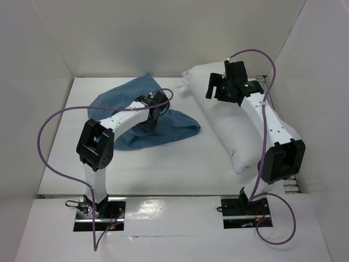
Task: Put the pillow into the pillowcase
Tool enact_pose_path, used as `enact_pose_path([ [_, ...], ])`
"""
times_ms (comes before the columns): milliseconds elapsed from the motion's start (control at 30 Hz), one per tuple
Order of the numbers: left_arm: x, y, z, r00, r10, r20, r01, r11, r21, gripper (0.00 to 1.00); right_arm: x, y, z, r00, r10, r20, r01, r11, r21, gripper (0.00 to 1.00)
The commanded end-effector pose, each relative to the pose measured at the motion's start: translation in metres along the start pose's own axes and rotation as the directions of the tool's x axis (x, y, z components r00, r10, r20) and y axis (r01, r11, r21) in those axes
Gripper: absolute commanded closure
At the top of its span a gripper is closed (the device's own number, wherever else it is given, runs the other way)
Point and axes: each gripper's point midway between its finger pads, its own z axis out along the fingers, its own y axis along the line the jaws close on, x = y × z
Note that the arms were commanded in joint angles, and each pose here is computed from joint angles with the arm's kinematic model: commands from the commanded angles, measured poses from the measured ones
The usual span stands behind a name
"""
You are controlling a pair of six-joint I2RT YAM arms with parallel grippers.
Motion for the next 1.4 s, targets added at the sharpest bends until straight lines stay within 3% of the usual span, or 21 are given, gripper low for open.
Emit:
enact_pose_path([
  [0, -0.015, 0.008, 0.013, 0.999, -0.021, 0.036, 0.022, 0.999, -0.031, 0.22, -0.008, 0.003, -0.022, 0.999, -0.008, 0.033, 0.009, 1.0, -0.029, 0.14],
  [100, -0.021, 0.008, 0.017, 0.999, -0.033, 0.032, 0.034, 0.999, -0.025, 0.27, -0.009, -0.001, -0.022, 0.999, -0.002, 0.035, 0.003, 1.0, -0.023, 0.14],
  [167, -0.024, 0.01, 0.018, 0.998, -0.05, 0.026, 0.051, 0.998, -0.029, 0.4, -0.016, -0.003, -0.021, 0.999, -0.011, 0.047, 0.011, 1.0, -0.002, 0.14],
  [200, -0.029, 0.011, 0.014, 0.997, -0.066, 0.037, 0.067, 0.997, -0.025, 0.66, -0.019, -0.004, -0.02, 0.998, -0.011, 0.055, 0.01, 1.0, 0.006, 0.14],
  [233, -0.029, 0.016, 0.013, 0.996, -0.079, 0.028, 0.08, 0.996, -0.03, 0.84, -0.026, -0.008, -0.016, 0.998, -0.02, 0.061, 0.018, 0.999, 0.035, 0.12],
  [267, -0.03, 0.015, 0.01, 0.995, -0.094, 0.026, 0.094, 0.995, -0.018, 0.96, -0.026, -0.004, -0.013, 0.998, -0.048, 0.051, 0.047, 0.998, 0.031, 0.11],
  [300, -0.038, 0.012, 0.003, 0.993, -0.111, 0.044, 0.111, 0.994, 0.02, 1.0, -0.031, -0.006, -0.004, 0.996, -0.073, 0.041, 0.071, 0.996, 0.054, 0.08],
  [500, -0.052, 0.015, -0.046, 0.979, -0.179, 0.095, 0.158, 0.969, 0.189, 1.0, -0.042, -0.022, 0.041, 0.988, -0.156, 0.01, 0.145, 0.939, 0.313, 0.0],
  [667, -0.069, 0.027, -0.081, 0.952, -0.28, 0.121, 0.227, 0.915, 0.333, 1.0, -0.025, -0.023, 0.116, 0.985, -0.158, -0.067, 0.17, 0.941, 0.293, 0.0],
  [700, -0.066, 0.026, -0.081, 0.953, -0.287, 0.097, 0.237, 0.905, 0.352, 1.0, -0.023, -0.023, 0.125, 0.985, -0.158, -0.07, 0.171, 0.94, 0.294, 0.04],
  [767, -0.073, 0.024, -0.099, 0.941, -0.322, 0.1, 0.25, 0.865, 0.436, 1.0, -0.017, -0.022, 0.147, 0.984, -0.157, -0.088, 0.176, 0.942, 0.286, 0.32],
  [800, -0.073, 0.021, -0.101, 0.94, -0.328, 0.091, 0.255, 0.855, 0.451, 1.0, -0.018, -0.021, 0.151, 0.985, -0.148, -0.091, 0.167, 0.95, 0.262, 0.55],
  [833, -0.073, 0.024, -0.106, 0.938, -0.337, 0.085, 0.26, 0.842, 0.473, 1.0, -0.017, -0.018, 0.152, 0.984, -0.147, -0.1, 0.168, 0.955, 0.245, 1.0],
  [967, -0.077, 0.037, -0.115, 0.923, -0.379, 0.063, 0.295, 0.804, 0.515, 1.0, -0.05, 0.007, 0.119, 0.989, -0.15, 0.004, 0.148, 0.978, 0.147, 1.0],
  [1133, -0.083, 0.047, -0.105, 0.902, -0.431, 0.015, 0.356, 0.764, 0.538, 1.0, -0.08, 0.045, 0.019, 0.972, -0.144, 0.185, 0.158, 0.985, -0.064, 1.0],
  [1300, -0.092, 0.051, -0.082, 0.881, -0.471, -0.046, 0.417, 0.726, 0.547, 1.0, -0.059, 0.061, -0.061, 0.948, -0.141, 0.286, 0.212, 0.949, -0.235, 1.0],
  [1367, -0.098, 0.052, -0.078, 0.875, -0.483, -0.047, 0.421, 0.706, 0.569, 1.0, -0.032, 0.07, -0.091, 0.938, -0.172, 0.3, 0.273, 0.901, -0.337, 1.0],
])
